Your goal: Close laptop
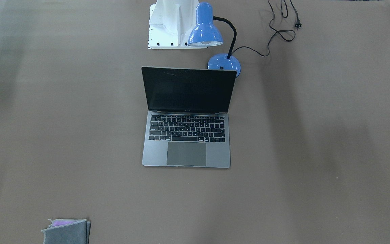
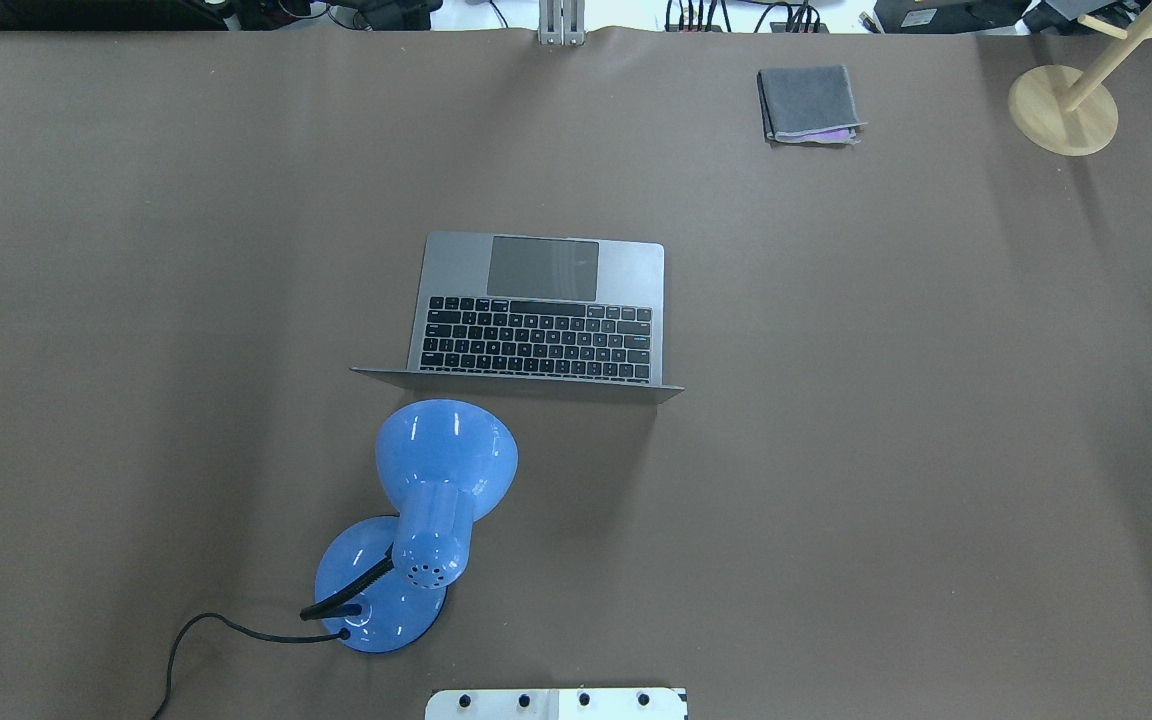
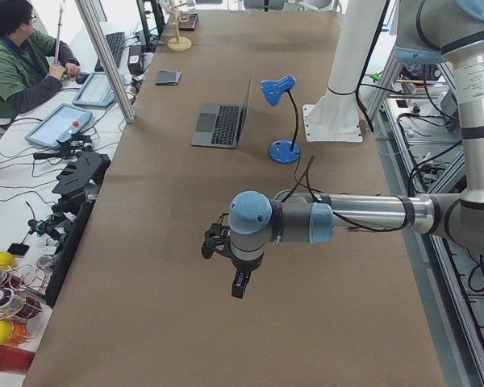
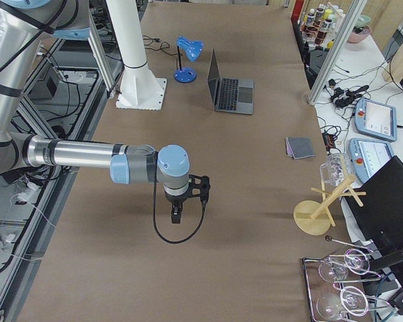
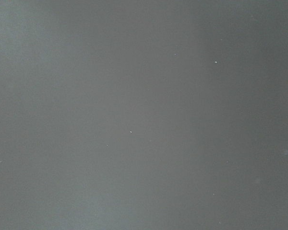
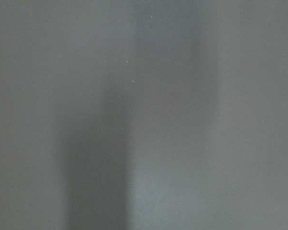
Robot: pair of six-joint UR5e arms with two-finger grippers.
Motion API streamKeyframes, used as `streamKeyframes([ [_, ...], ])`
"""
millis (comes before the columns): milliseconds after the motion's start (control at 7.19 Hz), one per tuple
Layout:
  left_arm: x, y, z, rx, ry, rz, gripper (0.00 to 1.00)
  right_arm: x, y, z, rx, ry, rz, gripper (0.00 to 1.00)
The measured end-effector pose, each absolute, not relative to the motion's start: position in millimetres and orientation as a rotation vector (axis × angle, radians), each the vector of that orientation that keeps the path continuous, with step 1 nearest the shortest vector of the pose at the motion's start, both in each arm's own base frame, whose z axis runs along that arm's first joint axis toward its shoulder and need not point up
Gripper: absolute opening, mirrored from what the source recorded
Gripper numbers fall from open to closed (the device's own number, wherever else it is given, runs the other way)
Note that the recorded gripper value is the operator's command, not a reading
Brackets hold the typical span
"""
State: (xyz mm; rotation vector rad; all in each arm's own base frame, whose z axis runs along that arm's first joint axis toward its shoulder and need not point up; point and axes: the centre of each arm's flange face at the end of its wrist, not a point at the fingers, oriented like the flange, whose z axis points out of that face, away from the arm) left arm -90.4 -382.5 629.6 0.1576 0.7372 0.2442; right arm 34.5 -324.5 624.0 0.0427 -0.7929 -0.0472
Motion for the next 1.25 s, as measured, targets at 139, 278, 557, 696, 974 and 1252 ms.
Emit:
streamKeyframes([
  [139, -90.8, -391.0, 620.0, 0.185, 0.733, 0.254, 0.99, 34.1, -328.3, 617.3, 0.108, -0.798, -0.073, 1.00],
  [278, -91.5, -402.0, 608.5, 0.229, 0.725, 0.269, 0.99, 33.7, -332.3, 609.8, 0.180, -0.803, -0.101, 1.00],
  [557, -92.8, -420.4, 588.6, 0.370, 0.695, 0.322, 0.99, 32.6, -337.6, 596.1, 0.284, -0.816, -0.142, 1.00],
  [696, -93.3, -433.7, 579.6, 0.462, 0.676, 0.352, 0.99, 31.3, -340.8, 589.0, 0.318, -0.833, -0.159, 1.00],
  [974, -87.8, -447.0, 571.3, 0.538, 0.739, 0.385, 0.99, 25.8, -344.7, 577.6, 0.339, -0.892, -0.180, 1.00],
  [1252, -69.2, -448.8, 560.7, 0.585, 0.880, 0.447, 0.99, 14.8, -348.0, 566.1, 0.317, -0.974, -0.176, 1.00],
])
